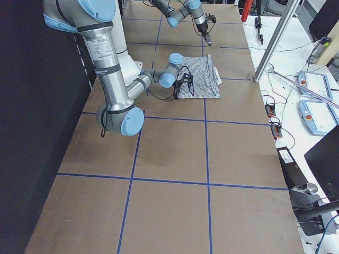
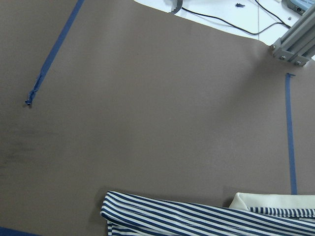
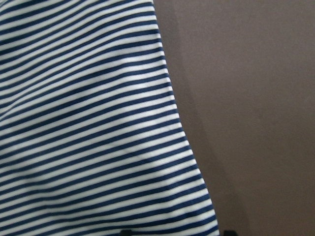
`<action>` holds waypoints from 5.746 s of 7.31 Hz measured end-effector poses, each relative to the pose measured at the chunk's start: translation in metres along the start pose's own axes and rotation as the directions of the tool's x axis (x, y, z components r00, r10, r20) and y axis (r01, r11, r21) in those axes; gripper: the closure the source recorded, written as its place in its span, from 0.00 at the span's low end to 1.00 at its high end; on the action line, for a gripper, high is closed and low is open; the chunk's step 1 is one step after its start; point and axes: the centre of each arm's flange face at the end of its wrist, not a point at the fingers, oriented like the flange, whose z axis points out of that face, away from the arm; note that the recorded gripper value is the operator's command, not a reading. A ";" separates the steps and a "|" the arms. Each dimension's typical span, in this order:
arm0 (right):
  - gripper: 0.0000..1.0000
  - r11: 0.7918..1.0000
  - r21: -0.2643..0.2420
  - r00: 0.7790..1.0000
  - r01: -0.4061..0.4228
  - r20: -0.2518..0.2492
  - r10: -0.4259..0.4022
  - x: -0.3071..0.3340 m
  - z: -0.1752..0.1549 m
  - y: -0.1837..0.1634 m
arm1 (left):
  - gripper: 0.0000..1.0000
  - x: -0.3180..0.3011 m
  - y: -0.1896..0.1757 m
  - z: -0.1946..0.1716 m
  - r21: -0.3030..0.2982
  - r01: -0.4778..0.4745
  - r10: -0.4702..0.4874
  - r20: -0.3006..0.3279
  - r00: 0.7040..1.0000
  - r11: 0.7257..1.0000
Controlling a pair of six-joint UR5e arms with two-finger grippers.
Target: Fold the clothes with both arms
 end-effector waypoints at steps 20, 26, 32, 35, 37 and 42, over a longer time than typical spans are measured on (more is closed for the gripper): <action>0.00 0.972 -0.106 0.970 -0.211 0.103 0.221 0.026 -0.121 0.195 | 0.07 0.034 0.212 -0.010 -0.270 0.350 -0.337 0.095 0.937 0.897; 0.00 0.968 -0.069 0.938 -0.240 0.239 0.250 0.011 -0.142 0.156 | 0.11 0.043 0.316 -0.025 -0.334 0.402 -0.358 0.186 0.915 0.853; 0.00 0.967 -0.065 0.938 -0.247 0.236 0.256 0.014 -0.142 0.153 | 1.00 0.045 0.330 -0.026 -0.354 0.387 -0.340 0.190 0.921 0.852; 0.00 0.965 -0.057 0.936 -0.254 0.237 0.261 0.016 -0.143 0.148 | 1.00 0.047 0.325 -0.036 -0.362 0.379 -0.338 0.173 0.925 0.852; 0.00 0.964 -0.050 0.934 -0.261 0.239 0.266 0.017 -0.145 0.144 | 1.00 0.047 0.309 -0.043 -0.346 0.363 -0.324 0.167 0.931 0.865; 0.00 0.958 -0.023 0.927 -0.285 0.249 0.282 0.021 -0.150 0.127 | 1.00 0.018 0.129 0.017 -0.126 0.260 -0.242 0.142 0.960 0.957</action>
